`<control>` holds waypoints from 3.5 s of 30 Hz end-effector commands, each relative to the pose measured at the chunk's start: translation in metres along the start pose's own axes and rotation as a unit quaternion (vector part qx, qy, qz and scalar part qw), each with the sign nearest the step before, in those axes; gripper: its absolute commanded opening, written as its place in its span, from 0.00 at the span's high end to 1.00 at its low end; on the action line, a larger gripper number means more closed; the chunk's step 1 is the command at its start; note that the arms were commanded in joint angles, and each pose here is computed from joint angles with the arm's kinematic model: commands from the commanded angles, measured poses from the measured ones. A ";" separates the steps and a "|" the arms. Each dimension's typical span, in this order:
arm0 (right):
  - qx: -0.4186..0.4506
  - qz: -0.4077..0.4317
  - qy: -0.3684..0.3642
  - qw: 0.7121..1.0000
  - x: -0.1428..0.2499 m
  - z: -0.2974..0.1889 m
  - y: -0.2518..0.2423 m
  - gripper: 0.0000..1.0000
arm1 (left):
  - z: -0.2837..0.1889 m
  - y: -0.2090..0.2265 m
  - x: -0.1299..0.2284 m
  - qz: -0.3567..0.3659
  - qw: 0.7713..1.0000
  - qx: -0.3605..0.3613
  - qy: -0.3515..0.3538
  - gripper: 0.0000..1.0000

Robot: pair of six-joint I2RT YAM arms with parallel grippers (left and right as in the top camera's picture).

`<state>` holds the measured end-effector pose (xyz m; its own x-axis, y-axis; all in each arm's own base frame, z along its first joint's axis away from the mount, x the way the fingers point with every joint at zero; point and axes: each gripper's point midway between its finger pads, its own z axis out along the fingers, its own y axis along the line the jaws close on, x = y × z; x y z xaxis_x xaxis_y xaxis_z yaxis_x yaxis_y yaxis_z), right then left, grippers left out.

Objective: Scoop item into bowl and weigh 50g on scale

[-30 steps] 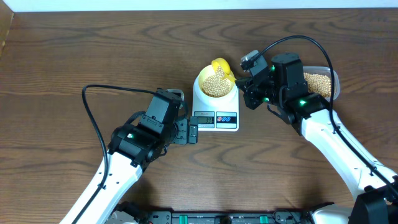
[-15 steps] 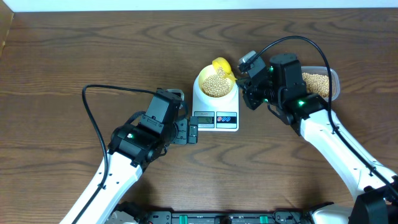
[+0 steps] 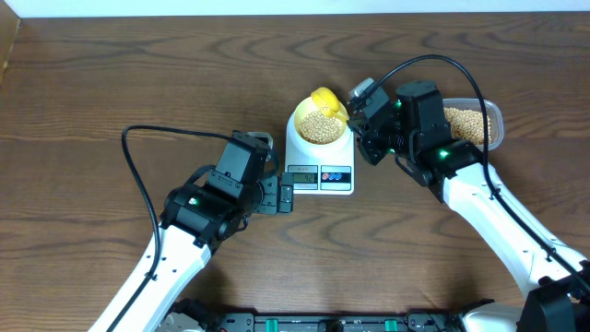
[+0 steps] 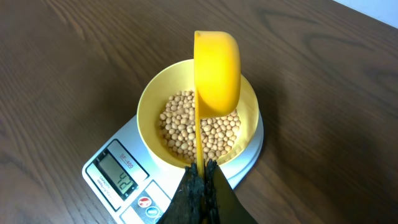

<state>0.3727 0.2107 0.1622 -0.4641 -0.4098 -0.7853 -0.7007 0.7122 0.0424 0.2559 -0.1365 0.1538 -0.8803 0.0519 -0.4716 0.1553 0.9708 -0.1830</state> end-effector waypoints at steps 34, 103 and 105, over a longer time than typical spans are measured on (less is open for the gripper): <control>0.020 -0.020 0.005 1.000 0.000 -0.004 -0.005 0.99 | 0.000 0.003 -0.002 0.003 1.000 -0.007 -0.003 0.02; 0.481 0.238 0.094 0.839 0.096 -0.235 -0.143 0.99 | 0.000 0.003 -0.002 0.003 1.000 -0.007 -0.003 0.02; 0.481 0.238 0.097 0.838 0.097 -0.236 -0.142 0.99 | 0.000 0.003 -0.002 0.003 1.000 -0.007 -0.003 0.02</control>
<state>0.3027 -0.0582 0.2222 -0.7176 0.0163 -0.6962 0.2703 0.9279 -0.2569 0.2559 -0.1364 0.1538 -0.8802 0.0518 -0.4717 0.1551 0.9709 -0.1827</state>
